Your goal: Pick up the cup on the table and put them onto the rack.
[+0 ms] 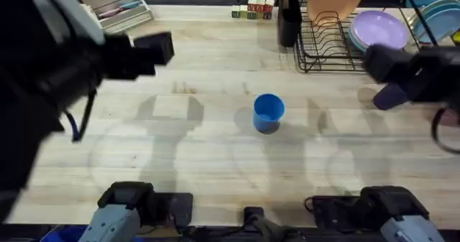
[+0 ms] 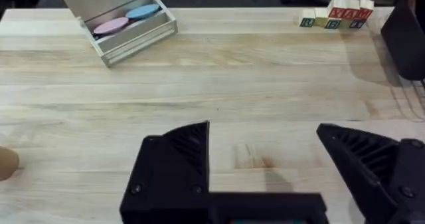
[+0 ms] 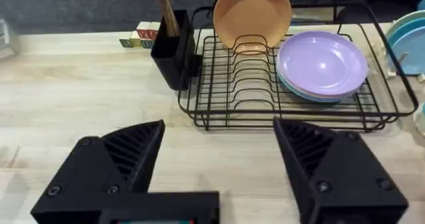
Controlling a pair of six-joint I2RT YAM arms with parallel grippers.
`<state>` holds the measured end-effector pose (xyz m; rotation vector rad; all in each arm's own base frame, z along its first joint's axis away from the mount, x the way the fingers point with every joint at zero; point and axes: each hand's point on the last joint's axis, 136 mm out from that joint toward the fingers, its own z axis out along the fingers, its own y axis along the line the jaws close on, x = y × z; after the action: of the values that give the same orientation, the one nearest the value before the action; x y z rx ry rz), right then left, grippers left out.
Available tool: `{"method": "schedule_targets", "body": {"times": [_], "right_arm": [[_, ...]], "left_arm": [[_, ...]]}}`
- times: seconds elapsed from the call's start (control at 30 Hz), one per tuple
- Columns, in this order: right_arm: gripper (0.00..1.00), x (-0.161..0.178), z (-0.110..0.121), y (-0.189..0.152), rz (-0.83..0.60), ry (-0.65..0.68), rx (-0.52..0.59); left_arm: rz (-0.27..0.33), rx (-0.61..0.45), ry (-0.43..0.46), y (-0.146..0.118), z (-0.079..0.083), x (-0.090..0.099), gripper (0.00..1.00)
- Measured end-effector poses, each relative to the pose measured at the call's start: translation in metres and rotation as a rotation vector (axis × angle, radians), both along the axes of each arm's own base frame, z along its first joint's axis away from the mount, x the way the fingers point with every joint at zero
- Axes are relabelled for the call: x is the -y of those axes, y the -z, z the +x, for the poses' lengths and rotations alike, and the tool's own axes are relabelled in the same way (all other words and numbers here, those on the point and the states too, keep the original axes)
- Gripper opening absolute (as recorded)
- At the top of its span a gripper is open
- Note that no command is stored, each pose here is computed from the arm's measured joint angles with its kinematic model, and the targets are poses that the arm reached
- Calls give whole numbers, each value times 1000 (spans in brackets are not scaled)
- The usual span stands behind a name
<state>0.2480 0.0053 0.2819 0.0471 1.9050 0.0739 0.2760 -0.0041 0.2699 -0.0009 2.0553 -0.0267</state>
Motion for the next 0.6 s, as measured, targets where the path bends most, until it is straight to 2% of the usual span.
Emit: {"method": "schedule_targets", "body": {"times": [0.3,0.47,0.6], "right_arm": [[992,0,28,-32,0,0,-135],[992,-1,38,-33,-13,-8,-196],[992,-1,39,-27,-24,-16,-222]], "left_arm": [[-15,-101,27,-26,24,6,993],[-30,-148,50,-22,36,10,994],[-44,-167,71,-17,39,15,994]]}}
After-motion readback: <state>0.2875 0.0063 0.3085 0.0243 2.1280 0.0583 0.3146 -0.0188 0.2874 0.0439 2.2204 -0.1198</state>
